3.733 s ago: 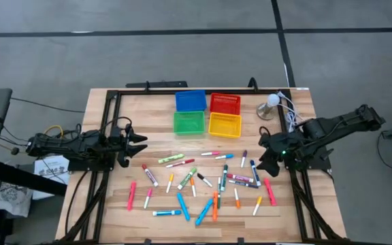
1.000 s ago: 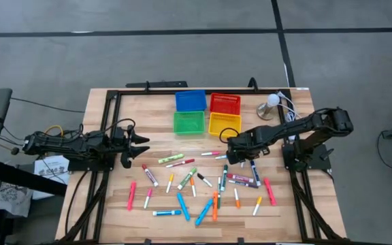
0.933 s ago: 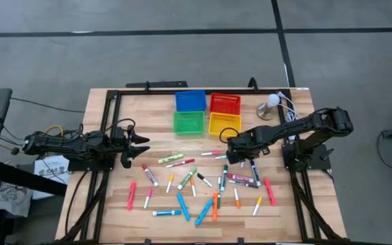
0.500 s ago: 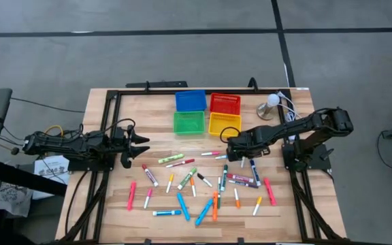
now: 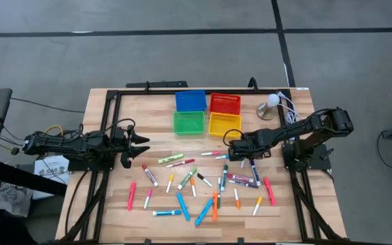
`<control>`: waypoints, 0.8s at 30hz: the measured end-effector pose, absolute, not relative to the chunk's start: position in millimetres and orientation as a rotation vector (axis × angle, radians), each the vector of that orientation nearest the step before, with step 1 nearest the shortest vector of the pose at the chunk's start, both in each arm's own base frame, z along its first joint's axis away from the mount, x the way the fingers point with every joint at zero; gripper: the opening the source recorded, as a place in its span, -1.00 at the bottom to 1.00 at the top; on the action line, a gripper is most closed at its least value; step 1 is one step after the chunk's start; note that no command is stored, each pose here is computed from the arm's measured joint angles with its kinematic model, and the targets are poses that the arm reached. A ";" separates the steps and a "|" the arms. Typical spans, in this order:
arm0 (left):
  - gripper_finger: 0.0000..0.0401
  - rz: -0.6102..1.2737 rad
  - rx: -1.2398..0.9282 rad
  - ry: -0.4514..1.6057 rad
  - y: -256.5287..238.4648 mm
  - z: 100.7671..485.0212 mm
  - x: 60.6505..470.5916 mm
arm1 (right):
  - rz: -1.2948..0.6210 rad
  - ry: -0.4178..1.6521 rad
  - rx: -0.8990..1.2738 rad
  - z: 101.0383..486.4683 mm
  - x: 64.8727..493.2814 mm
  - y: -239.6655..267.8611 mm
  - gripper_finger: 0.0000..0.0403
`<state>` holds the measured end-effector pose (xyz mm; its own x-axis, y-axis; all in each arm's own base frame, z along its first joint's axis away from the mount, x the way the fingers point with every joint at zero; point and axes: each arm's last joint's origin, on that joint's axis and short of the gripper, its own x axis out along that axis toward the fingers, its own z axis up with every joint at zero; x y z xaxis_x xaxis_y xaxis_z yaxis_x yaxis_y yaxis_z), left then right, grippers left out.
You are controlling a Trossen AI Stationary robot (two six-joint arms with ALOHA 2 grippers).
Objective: Pick & Place Markers
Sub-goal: Put the purple highlighter into the red bin
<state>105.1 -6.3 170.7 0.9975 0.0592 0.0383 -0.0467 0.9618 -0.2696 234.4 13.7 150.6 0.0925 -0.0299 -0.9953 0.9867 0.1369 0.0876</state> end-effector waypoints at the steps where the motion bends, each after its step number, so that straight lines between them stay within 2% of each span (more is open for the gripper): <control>1: -0.12 0.054 -0.272 -0.046 -6.3 170.7 105.1 | -1.062 1.172 1.121 150.6 234.6 13.6 0.23; 10: -0.12 0.054 -0.272 -0.047 -6.3 170.8 105.1 | -1.114 1.159 1.103 139.9 238.7 12.9 0.23; 16: -0.12 0.055 -0.271 -0.037 -6.4 170.0 106.0 | -1.129 1.222 1.079 125.7 246.5 12.4 0.23; 24: -0.12 0.056 -0.270 -0.030 -6.5 169.4 106.7 | -1.145 1.229 1.073 131.0 246.1 10.9 0.23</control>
